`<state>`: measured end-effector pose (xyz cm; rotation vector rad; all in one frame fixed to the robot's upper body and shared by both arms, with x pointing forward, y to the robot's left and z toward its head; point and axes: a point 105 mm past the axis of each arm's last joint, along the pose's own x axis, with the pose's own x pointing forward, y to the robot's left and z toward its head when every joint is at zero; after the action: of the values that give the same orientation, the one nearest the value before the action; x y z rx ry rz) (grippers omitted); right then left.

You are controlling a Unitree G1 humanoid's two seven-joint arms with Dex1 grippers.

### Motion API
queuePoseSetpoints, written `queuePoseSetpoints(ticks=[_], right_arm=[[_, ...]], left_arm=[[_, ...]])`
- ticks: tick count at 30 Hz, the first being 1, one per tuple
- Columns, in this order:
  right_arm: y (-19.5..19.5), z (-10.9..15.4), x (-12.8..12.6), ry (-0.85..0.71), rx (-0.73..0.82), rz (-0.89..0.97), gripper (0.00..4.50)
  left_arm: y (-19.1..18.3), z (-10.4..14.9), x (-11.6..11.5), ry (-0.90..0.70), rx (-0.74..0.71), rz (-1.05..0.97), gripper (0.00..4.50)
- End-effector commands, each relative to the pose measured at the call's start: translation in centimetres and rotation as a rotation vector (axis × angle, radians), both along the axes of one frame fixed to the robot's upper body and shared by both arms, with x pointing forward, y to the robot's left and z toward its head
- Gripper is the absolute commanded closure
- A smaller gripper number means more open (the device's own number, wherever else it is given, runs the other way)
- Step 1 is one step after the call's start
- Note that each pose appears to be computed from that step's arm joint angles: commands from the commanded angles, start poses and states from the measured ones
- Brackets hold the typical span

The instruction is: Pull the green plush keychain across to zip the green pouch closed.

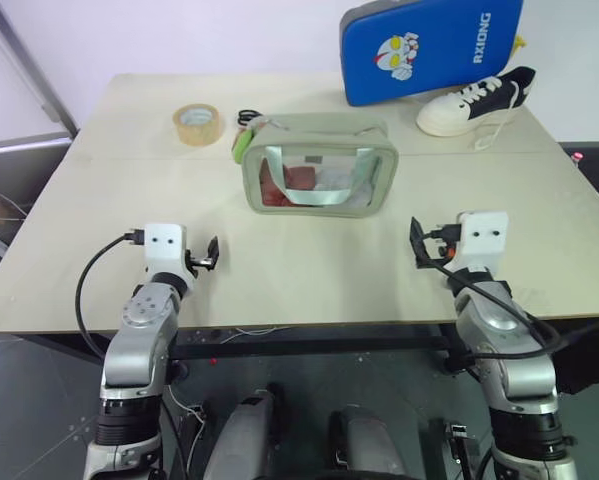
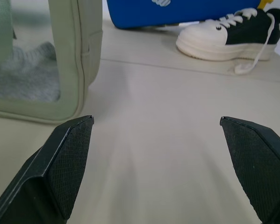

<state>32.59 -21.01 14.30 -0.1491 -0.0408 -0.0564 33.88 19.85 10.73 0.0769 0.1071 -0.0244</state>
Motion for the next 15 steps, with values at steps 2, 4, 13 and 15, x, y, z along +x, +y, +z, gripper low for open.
queuePoseSetpoints(ticks=[2,4,13,15], right_arm=[[0.0,1.6,-0.1,-0.064,-0.011,0.005,0.00],[-0.2,1.5,0.0,-0.061,-0.017,0.000,0.00],[-0.2,1.7,-0.1,-0.062,-0.042,0.011,0.00],[-0.2,1.5,-0.1,-0.058,-0.042,0.008,0.00]], left_arm=[[-0.3,1.6,0.1,-0.057,-0.009,-0.017,0.05],[-0.1,1.5,0.3,-0.058,-0.007,-0.004,0.05],[0.8,1.8,0.3,-0.070,-0.002,0.006,0.05],[1.0,1.9,0.3,-0.071,0.001,0.007,0.05]])
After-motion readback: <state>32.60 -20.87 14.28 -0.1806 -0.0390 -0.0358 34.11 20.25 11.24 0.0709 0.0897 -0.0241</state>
